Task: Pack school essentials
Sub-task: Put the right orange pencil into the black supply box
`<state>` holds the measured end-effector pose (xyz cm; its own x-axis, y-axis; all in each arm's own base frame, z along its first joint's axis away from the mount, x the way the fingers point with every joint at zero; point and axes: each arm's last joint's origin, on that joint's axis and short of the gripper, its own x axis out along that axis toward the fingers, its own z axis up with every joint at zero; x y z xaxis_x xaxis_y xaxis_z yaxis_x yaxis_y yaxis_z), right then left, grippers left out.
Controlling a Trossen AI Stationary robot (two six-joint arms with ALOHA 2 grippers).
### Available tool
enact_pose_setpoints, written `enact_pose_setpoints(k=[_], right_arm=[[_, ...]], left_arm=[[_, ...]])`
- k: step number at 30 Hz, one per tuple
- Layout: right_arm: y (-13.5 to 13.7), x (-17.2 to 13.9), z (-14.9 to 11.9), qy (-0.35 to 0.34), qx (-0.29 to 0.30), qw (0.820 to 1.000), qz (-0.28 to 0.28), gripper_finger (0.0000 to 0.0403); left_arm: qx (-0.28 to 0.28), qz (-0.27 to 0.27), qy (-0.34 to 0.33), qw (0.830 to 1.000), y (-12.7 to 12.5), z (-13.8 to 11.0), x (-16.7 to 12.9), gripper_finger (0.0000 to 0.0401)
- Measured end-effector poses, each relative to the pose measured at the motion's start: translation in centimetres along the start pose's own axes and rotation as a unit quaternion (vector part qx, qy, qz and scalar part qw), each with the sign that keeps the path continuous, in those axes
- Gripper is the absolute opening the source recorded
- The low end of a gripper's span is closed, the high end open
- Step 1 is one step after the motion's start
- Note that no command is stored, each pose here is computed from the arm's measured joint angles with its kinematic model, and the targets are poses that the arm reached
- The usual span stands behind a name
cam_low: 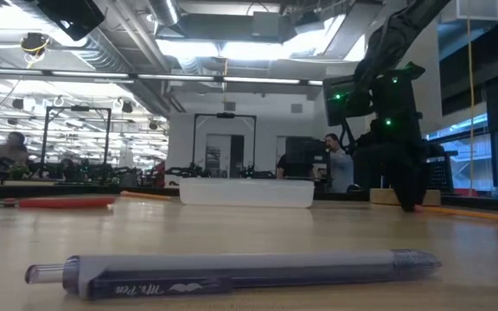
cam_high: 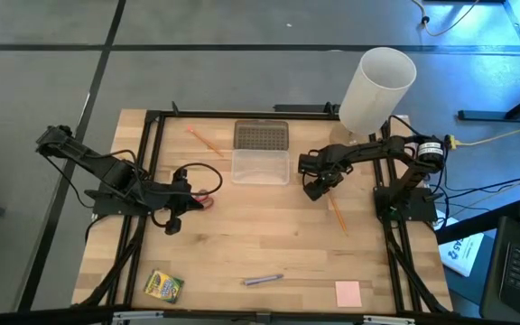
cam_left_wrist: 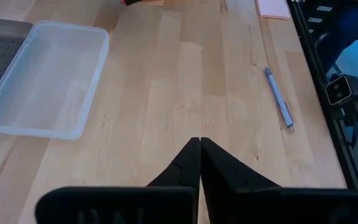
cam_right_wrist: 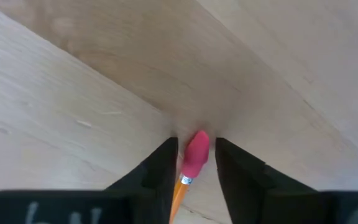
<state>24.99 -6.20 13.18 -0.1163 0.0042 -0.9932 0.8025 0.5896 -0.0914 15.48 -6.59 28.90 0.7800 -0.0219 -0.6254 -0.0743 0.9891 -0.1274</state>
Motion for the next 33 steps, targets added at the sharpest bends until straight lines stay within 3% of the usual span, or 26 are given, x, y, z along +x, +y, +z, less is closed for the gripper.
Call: enact_pose_setpoints(k=[10,25,33], right_arm=[[0.1,0.1,0.1,-0.006,-0.013,1.000,0.006,0.0032],[0.3,0.0,0.1,-0.010,-0.020,1.000,0.006,0.0036],[2.3,-2.2,0.6,-0.046,-0.064,0.997,0.014,0.0036]], left_arm=[[0.000,0.000,0.000,1.000,0.0,0.0,0.0,0.0002],[0.000,0.000,0.000,1.000,0.0,0.0,0.0,0.0007],[0.000,0.000,0.000,1.000,0.0,0.0,0.0,0.0003]])
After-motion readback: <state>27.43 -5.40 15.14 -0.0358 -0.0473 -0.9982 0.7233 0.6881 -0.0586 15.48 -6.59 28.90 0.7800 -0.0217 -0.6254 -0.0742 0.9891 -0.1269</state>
